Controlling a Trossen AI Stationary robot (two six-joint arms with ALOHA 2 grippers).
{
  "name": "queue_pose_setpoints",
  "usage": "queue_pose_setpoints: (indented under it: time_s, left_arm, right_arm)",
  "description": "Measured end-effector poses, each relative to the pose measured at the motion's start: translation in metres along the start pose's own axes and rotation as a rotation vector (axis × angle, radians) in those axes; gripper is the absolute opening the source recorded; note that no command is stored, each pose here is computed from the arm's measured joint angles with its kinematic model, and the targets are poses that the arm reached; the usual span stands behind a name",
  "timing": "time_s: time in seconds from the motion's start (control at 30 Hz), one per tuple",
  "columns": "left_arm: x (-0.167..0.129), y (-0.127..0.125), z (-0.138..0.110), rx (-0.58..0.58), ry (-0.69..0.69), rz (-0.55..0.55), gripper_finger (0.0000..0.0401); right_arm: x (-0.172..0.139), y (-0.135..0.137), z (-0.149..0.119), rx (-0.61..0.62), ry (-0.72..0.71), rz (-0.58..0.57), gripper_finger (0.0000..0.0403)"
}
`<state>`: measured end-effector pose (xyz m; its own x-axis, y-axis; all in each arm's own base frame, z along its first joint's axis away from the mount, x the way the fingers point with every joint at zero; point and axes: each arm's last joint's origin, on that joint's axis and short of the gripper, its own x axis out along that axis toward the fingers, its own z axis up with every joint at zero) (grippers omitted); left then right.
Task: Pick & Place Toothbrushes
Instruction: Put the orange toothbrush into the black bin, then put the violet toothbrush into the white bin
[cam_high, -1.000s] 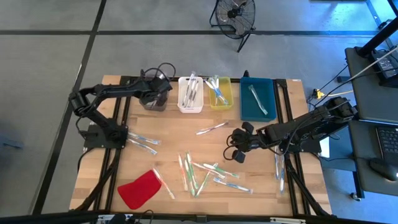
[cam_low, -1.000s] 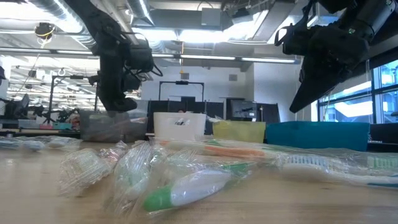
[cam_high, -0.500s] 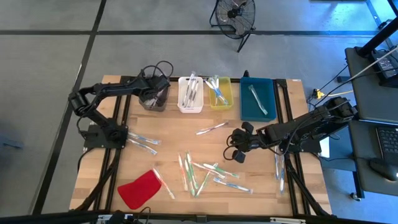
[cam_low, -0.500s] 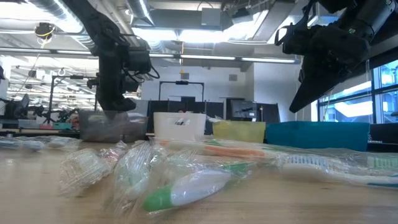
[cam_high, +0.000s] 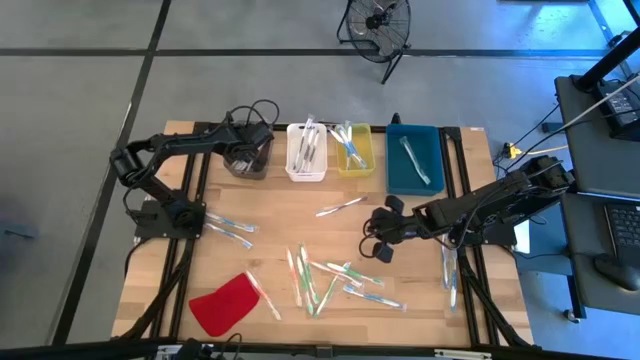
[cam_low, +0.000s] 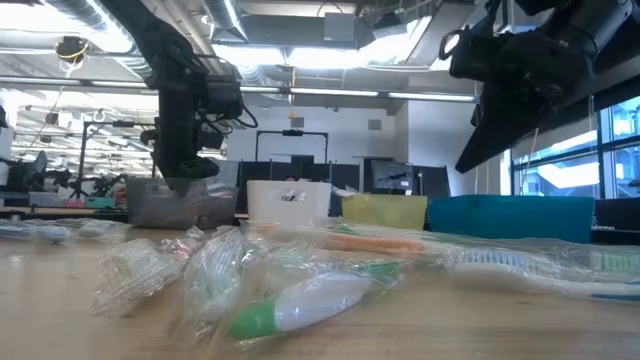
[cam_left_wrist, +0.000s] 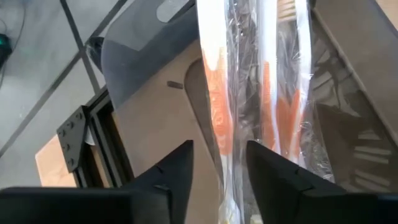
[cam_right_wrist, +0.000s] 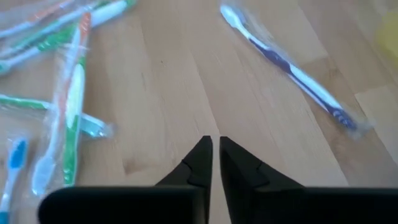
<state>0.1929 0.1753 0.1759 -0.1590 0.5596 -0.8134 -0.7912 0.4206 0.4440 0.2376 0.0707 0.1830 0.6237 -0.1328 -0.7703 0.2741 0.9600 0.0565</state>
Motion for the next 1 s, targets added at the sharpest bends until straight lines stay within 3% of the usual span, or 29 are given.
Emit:
queue_pose_setpoints:
  time_s: [0.13, 0.3, 0.53, 0.77, 1.0]
  left_arm:
    - [0.0, 0.0, -0.001, 0.019, 0.007, 0.001, 0.0182]
    - [-0.007, 0.005, -0.002, 0.022, -0.005, -0.012, 0.0215]
    - [-0.031, 0.02, -0.004, 0.006, -0.08, -0.059, 0.0219]
    - [-0.063, 0.032, -0.009, -0.044, -0.186, -0.249, 0.0219]
    - [-0.101, 0.024, -0.026, -0.011, -0.254, -0.472, 0.0215]
  right_arm:
    - [0.0, 0.002, 0.004, -0.019, -0.047, 0.01, 0.0058]
    - [-0.001, 0.002, 0.011, -0.062, -0.145, -0.058, 0.0091]
    - [0.002, -0.009, 0.031, -0.109, -0.27, -0.102, 0.0156]
    - [0.008, -0.034, 0.049, -0.163, -0.301, -0.092, 0.0208]
    - [0.005, -0.062, 0.072, -0.215, -0.25, -0.062, 0.0219]
